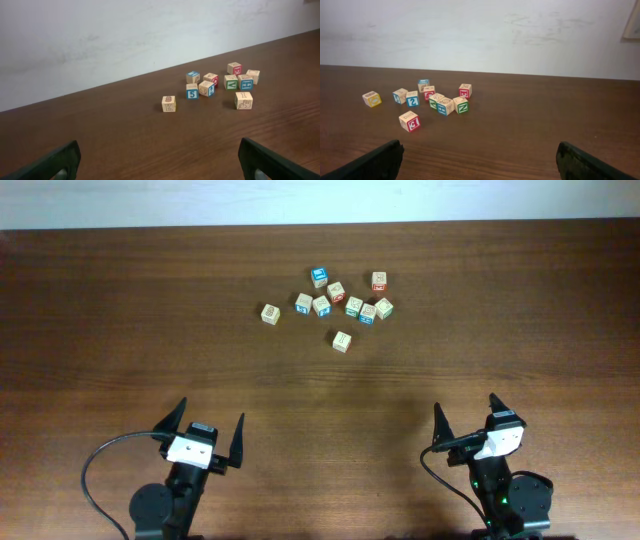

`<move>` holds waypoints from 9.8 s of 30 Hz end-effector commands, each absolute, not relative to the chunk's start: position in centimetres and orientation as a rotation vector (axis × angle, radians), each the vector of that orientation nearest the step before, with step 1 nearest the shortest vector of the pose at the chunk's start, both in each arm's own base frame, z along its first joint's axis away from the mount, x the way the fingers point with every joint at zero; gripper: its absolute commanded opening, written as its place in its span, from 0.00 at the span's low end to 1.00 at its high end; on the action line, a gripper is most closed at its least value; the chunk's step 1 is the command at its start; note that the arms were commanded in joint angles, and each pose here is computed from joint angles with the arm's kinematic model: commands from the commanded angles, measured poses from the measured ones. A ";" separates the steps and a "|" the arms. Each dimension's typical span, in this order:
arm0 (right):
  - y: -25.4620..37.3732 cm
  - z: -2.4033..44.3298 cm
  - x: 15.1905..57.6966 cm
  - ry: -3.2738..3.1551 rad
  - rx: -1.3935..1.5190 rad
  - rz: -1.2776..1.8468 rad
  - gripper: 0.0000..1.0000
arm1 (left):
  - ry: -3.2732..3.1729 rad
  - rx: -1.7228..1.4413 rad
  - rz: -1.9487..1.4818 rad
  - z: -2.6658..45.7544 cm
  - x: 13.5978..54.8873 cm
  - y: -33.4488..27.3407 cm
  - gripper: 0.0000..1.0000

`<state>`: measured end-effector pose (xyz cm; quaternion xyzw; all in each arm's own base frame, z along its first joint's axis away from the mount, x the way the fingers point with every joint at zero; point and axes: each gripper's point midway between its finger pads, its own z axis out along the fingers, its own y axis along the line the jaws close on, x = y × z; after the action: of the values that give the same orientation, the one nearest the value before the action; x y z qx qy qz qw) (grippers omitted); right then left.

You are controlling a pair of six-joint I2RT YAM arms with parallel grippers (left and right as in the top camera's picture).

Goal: Rotate 3 blocks

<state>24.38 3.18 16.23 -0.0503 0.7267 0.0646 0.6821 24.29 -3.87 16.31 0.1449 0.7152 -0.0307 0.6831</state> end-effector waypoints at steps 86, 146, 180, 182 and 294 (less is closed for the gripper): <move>23.1 4.8 44.9 2.807 0.366 0.232 0.61 | 2.450 0.308 -0.344 22.4 40.3 -4.4 0.99; 17.4 9.0 50.2 2.799 -0.040 0.095 0.61 | 2.450 0.308 -0.344 22.4 40.3 -4.4 0.99; 22.2 -0.1 42.3 3.073 -0.712 0.331 0.70 | 2.450 0.308 -0.344 22.4 40.3 -4.4 0.99; 23.5 0.0 41.4 3.041 -0.847 0.326 0.70 | 2.450 0.308 -0.344 22.4 40.3 -4.4 0.99; 21.4 3.5 36.9 3.001 -0.043 0.335 0.05 | 2.583 -0.167 0.098 18.8 40.1 -4.6 1.00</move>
<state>37.41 21.19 4.51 -0.0123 0.9900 0.1220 0.0692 39.78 -4.97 18.45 -0.0533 0.9618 0.0312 0.2668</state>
